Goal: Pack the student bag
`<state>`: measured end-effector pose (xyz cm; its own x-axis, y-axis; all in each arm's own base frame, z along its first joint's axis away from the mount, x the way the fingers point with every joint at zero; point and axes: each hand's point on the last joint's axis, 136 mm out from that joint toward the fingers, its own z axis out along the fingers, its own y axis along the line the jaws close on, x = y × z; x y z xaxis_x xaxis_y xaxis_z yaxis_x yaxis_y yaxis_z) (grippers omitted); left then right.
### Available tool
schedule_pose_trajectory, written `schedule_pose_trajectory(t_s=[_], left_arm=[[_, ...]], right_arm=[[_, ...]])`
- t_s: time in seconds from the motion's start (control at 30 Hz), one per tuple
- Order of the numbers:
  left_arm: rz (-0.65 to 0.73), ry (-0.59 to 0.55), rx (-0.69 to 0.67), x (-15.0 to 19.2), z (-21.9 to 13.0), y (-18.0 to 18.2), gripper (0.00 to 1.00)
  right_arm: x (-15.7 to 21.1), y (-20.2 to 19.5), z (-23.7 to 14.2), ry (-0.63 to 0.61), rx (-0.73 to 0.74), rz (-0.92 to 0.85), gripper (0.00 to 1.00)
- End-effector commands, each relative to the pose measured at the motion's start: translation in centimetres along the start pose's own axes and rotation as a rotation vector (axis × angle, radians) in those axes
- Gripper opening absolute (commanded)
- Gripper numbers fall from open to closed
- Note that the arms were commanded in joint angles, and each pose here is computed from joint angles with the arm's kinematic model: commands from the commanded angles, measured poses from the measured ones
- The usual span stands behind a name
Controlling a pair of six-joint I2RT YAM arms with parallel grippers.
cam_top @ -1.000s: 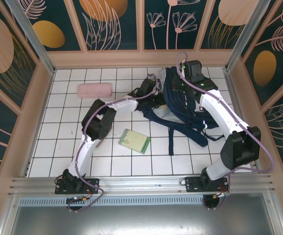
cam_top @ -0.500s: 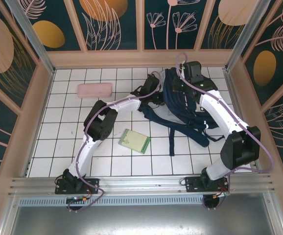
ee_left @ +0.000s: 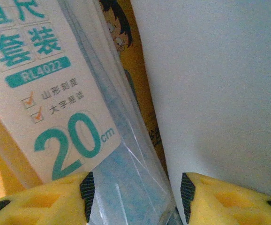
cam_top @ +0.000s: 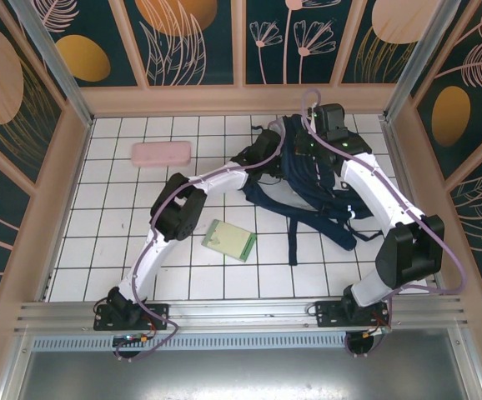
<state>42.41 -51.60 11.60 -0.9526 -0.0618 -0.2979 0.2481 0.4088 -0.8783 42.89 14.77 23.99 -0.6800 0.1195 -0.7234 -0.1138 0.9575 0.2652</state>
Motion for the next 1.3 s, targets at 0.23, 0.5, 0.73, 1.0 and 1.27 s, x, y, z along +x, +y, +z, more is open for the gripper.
schedule_pose_trajectory(t_s=[0.23,0.5,0.73,1.0,1.27], left_arm=[[0.053,-0.071,-0.086,-1.2,-4.4,-1.5,0.59],[-0.051,-0.018,-0.25,0.1,-2.3,5.3,0.57],[-0.063,0.007,-0.027,0.2,0.0,0.9,0.48],[-0.05,0.066,0.112,1.2,3.0,-3.5,0.42],[-0.042,0.043,-0.006,1.2,2.3,-1.5,0.62]], right_arm=[[-2.0,-1.1,-2.0,-0.083,0.01,0.03,0.0],[-2.1,-0.9,-2.2,-0.086,-0.001,0.033,0.0],[-1.8,-0.8,-2.0,-0.078,-0.012,0.041,0.0],[-1.5,-0.9,-1.8,-0.072,-0.005,0.043,0.0],[-1.4,-1.2,-1.6,-0.07,0.009,0.04,0.0]])
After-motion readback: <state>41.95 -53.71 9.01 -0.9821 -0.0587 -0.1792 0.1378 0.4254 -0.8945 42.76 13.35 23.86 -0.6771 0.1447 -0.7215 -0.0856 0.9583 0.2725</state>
